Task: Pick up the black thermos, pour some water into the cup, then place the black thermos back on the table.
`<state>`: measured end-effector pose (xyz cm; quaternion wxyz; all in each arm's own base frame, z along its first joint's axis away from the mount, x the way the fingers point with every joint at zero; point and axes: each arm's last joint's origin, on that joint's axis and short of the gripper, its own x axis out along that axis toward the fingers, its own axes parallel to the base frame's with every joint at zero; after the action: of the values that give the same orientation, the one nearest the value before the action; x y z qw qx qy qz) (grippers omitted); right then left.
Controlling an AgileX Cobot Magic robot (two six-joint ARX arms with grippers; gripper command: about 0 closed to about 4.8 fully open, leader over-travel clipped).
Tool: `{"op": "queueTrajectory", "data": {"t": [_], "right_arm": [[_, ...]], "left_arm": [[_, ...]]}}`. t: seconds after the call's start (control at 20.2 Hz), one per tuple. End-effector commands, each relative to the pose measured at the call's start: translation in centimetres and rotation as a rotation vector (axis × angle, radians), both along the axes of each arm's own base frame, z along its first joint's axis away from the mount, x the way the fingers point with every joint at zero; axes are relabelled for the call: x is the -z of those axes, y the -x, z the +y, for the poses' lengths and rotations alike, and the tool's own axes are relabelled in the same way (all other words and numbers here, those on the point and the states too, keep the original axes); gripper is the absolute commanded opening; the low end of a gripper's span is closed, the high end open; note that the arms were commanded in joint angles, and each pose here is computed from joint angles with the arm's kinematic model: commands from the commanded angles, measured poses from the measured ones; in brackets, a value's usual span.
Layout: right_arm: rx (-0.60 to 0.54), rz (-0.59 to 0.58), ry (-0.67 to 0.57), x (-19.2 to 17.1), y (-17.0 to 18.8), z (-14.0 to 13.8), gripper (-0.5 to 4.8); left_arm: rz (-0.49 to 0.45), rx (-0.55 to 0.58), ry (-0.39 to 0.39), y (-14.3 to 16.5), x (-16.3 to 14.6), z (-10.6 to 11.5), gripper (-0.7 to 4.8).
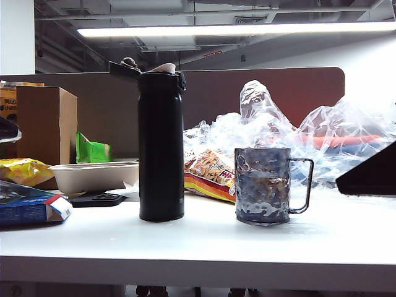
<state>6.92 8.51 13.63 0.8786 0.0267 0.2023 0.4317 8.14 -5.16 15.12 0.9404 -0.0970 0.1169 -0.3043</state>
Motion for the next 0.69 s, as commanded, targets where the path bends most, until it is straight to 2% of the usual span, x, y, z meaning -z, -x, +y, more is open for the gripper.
{"op": "queueTrajectory", "data": {"t": [0.05, 0.15, 0.4, 0.49, 0.69], "right_arm": [[0.018, -0.044, -0.065, -0.6, -0.1, -0.5, 0.14], [0.086, -0.082, -0.108, -1.1, -0.7, -1.3, 0.14], [0.412, -0.198, -0.161, -2.0, -2.1, -4.3, 0.14], [0.53, -0.246, -0.172, -2.4, -2.3, -5.5, 0.14], [0.734, -0.281, -0.155, -2.6, -2.8, -7.5, 0.14]], "left_arm": [[0.006, -0.012, 0.003, -0.2, 0.1, 0.3, -0.05], [0.0, -0.1, 0.011, -0.6, 0.0, 1.3, -0.05], [-0.001, -0.415, 0.01, -1.4, 0.1, 4.1, -0.05], [-0.001, -0.471, 0.01, -1.4, 0.1, 4.7, -0.05], [-0.002, -0.485, 0.01, -1.4, 0.1, 4.8, -0.05]]}}
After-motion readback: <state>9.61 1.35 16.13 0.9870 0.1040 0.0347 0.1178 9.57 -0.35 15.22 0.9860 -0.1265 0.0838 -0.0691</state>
